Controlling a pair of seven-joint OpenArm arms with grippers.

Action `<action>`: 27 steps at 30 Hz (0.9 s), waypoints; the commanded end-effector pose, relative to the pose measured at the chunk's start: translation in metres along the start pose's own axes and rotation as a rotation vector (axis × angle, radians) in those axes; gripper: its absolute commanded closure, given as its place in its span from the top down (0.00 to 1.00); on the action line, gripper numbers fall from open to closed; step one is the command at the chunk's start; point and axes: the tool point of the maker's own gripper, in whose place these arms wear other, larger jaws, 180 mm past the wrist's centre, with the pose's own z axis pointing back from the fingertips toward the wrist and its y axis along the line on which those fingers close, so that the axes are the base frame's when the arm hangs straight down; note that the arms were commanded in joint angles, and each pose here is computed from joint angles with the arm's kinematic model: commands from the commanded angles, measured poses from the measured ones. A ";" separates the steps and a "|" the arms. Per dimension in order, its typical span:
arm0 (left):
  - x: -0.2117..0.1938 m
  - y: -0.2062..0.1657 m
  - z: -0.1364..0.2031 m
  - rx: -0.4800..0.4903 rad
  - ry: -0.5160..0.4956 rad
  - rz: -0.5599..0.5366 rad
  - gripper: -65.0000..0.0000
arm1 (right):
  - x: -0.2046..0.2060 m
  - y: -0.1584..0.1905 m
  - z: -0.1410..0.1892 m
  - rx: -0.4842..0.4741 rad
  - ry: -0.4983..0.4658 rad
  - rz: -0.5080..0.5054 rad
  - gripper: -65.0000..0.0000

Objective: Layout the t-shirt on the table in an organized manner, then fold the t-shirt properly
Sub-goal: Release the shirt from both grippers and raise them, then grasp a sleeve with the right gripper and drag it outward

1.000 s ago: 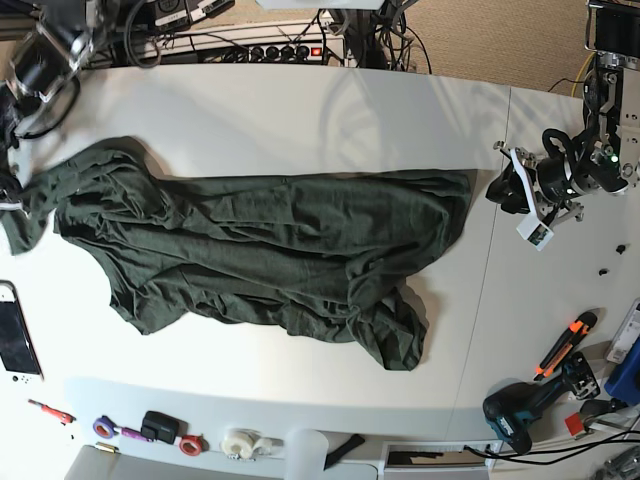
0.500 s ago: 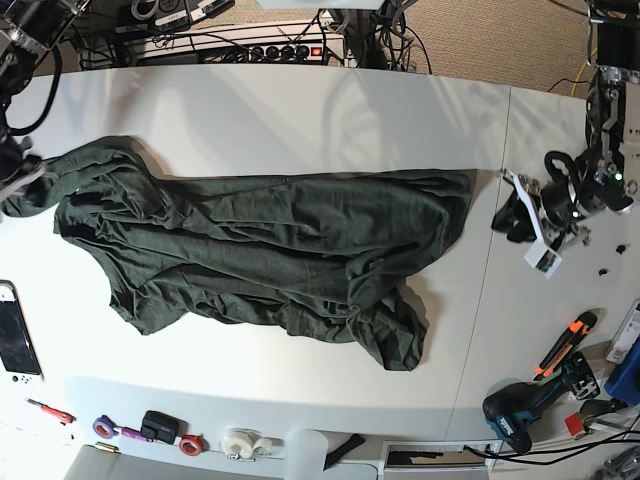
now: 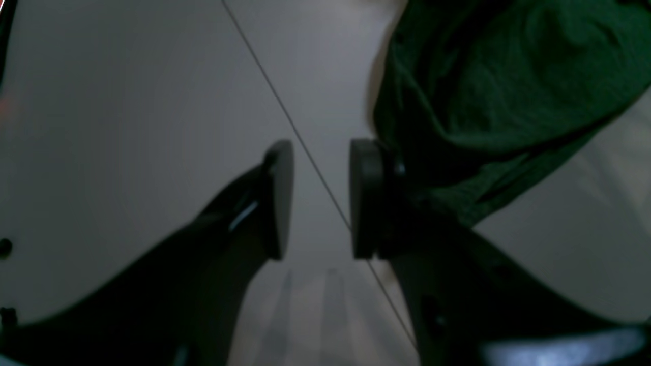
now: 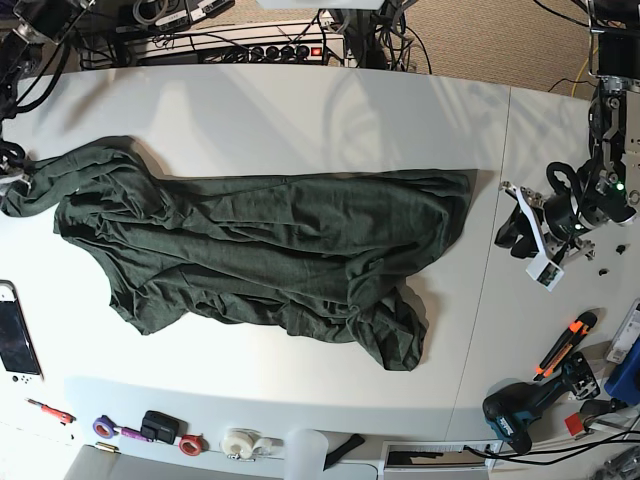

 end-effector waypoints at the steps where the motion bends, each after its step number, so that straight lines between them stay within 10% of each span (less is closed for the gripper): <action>1: 0.016 0.007 0.006 0.014 -0.046 -0.017 0.30 | 0.010 -0.009 -0.005 -0.016 -0.020 -0.017 0.44; 12: 0.017 0.007 0.006 0.014 -0.053 -0.018 0.30 | -0.046 0.018 -0.060 0.100 0.111 -0.288 0.43; 16: 0.017 0.007 0.006 0.015 -0.053 -0.018 0.30 | -0.042 0.032 -0.056 0.174 0.138 -0.286 0.02; 27: 0.014 0.017 0.007 0.069 -0.036 -0.025 0.30 | -0.012 0.024 0.014 0.146 0.190 0.045 0.00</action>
